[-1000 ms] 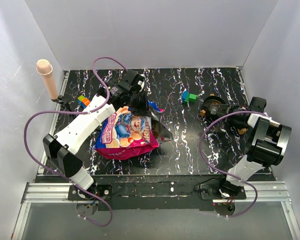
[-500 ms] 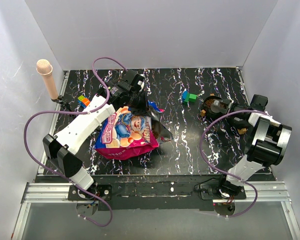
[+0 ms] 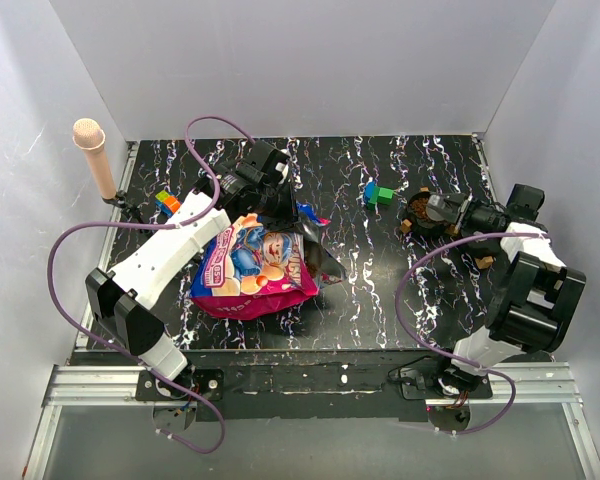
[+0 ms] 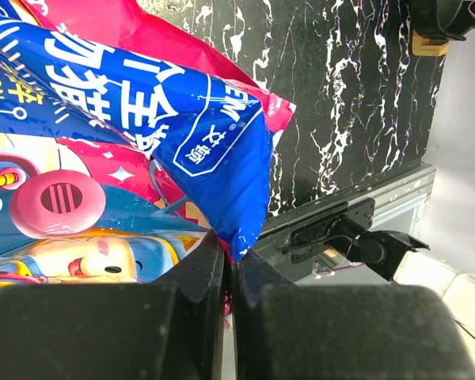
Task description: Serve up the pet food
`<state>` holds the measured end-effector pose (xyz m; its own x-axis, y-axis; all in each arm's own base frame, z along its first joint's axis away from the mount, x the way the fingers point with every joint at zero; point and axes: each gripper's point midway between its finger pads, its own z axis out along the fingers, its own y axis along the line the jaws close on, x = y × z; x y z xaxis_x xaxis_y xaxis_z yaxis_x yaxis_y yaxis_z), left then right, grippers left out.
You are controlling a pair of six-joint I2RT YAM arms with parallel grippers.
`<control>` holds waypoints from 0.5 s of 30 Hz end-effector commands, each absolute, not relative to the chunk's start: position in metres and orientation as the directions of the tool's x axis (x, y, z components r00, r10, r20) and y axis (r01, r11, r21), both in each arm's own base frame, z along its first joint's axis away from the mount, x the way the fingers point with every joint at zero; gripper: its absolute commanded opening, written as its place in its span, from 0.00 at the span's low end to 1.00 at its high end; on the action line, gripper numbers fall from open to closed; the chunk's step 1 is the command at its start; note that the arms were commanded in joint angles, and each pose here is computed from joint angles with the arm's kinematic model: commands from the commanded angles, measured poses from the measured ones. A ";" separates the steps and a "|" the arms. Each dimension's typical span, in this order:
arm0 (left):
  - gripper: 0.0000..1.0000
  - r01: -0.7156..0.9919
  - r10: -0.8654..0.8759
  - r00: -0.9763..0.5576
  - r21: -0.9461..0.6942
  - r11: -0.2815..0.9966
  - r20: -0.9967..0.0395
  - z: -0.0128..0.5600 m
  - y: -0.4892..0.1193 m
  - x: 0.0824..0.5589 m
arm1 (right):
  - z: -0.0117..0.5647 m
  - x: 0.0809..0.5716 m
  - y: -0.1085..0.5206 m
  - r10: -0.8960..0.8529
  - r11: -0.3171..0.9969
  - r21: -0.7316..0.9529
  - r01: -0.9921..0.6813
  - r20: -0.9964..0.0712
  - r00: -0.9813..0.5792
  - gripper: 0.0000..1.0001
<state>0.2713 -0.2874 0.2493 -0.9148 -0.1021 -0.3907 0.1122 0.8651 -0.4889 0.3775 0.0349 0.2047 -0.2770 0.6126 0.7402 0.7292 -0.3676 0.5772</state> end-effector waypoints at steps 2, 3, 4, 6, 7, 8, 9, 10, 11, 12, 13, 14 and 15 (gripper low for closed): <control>0.00 0.154 -0.129 -0.883 -0.538 0.829 -0.452 0.282 -0.284 0.269 | 0.211 0.359 0.043 0.631 -0.256 0.678 0.689 0.657 -0.412 0.01; 0.00 0.153 -0.129 -0.884 -0.540 0.828 -0.450 0.282 -0.284 0.268 | 0.207 0.359 0.043 0.631 -0.238 0.688 0.686 0.646 -0.429 0.01; 0.00 0.152 -0.126 -0.887 -0.539 0.828 -0.444 0.280 -0.284 0.267 | 0.205 0.361 0.044 0.626 -0.219 0.702 0.677 0.634 -0.455 0.01; 0.00 0.149 -0.128 -0.890 -0.544 0.826 -0.438 0.280 -0.286 0.267 | 0.205 0.362 0.043 0.629 -0.155 0.744 0.649 0.581 -0.516 0.01; 0.00 0.150 -0.126 -0.890 -0.542 0.827 -0.438 0.280 -0.285 0.267 | 0.207 0.360 0.043 0.638 -0.108 0.758 0.643 0.549 -0.540 0.01; 0.00 0.150 -0.126 -0.891 -0.543 0.826 -0.437 0.281 -0.286 0.266 | 0.211 0.358 0.041 0.655 -0.042 0.778 0.627 0.496 -0.570 0.01; 0.00 0.150 -0.125 -0.890 -0.540 0.829 -0.439 0.281 -0.284 0.266 | 0.211 0.355 0.043 0.668 0.031 0.782 0.622 0.447 -0.595 0.01; 0.00 0.151 -0.125 -0.889 -0.539 0.828 -0.441 0.281 -0.284 0.266 | 0.213 0.354 0.045 0.673 0.132 0.800 0.586 0.362 -0.645 0.01; 0.00 0.149 -0.128 -0.887 -0.537 0.830 -0.444 0.282 -0.283 0.266 | 0.212 0.350 0.050 0.658 0.217 0.796 0.565 0.307 -0.687 0.01; 0.00 0.149 -0.130 -0.885 -0.537 0.830 -0.447 0.283 -0.282 0.266 | 0.206 0.346 0.056 0.634 0.326 0.783 0.530 0.234 -0.737 0.01; 0.00 0.150 -0.129 -0.883 -0.533 0.832 -0.451 0.283 -0.281 0.266 | 0.199 0.340 0.063 0.594 0.421 0.758 0.498 0.185 -0.783 0.01; 0.00 0.154 -0.128 -0.881 -0.533 0.832 -0.455 0.284 -0.281 0.265 | 0.189 0.334 0.073 0.543 0.498 0.730 0.468 0.158 -0.825 0.01; 0.00 0.156 -0.125 -0.882 -0.531 0.833 -0.455 0.284 -0.280 0.265 | 0.177 0.329 0.084 0.488 0.574 0.701 0.423 0.122 -0.864 0.01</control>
